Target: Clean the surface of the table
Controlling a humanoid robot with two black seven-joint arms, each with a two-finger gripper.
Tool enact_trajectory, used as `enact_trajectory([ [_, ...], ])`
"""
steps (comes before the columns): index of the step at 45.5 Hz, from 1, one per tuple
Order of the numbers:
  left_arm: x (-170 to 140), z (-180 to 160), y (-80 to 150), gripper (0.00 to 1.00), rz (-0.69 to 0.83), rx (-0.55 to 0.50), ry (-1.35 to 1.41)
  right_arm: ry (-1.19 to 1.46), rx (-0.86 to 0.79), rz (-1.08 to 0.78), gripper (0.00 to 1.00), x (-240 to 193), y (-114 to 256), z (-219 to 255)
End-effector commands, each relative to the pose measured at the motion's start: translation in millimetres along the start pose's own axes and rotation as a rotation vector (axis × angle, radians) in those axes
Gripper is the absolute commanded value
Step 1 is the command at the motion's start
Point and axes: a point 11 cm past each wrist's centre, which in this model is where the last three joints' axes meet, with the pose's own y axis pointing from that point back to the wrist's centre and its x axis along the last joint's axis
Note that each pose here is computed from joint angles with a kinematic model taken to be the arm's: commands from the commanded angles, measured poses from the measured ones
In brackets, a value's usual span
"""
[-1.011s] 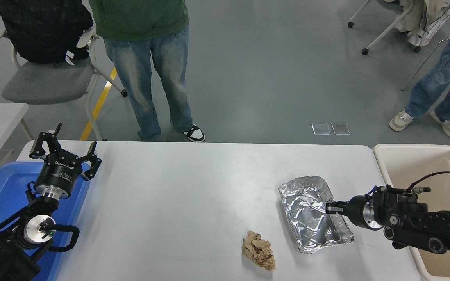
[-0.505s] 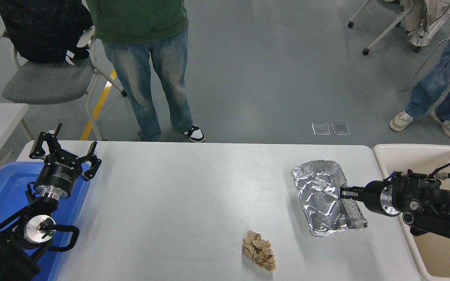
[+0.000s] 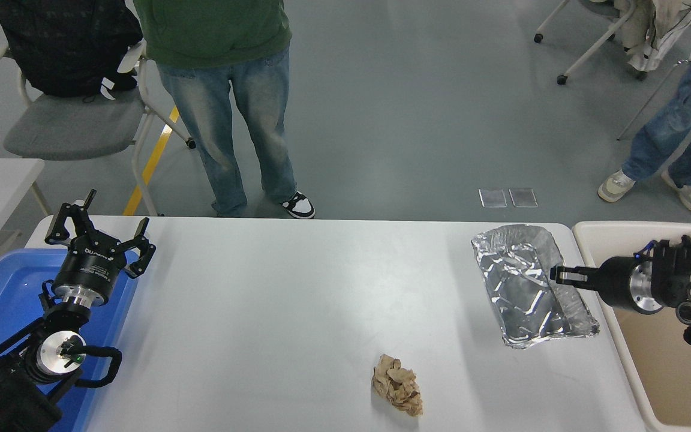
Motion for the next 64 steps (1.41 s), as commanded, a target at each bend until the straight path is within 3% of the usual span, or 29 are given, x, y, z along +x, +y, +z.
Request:
enact_trajectory([
  [1, 0, 0, 0, 0.99, 0.001, -0.001, 0.0, -0.03, 0.005, 0.022, 0.0, 20, 34, 6],
  [28, 0, 1, 0, 0.99, 0.0, -0.001, 0.0, -0.086, -0.008, 0.086, 0.0, 69, 90, 28],
  [64, 0, 0, 0, 0.99, 0.0, 0.001, 0.001, -0.349, -0.21, 0.188, 0.0, 60, 112, 152],
])
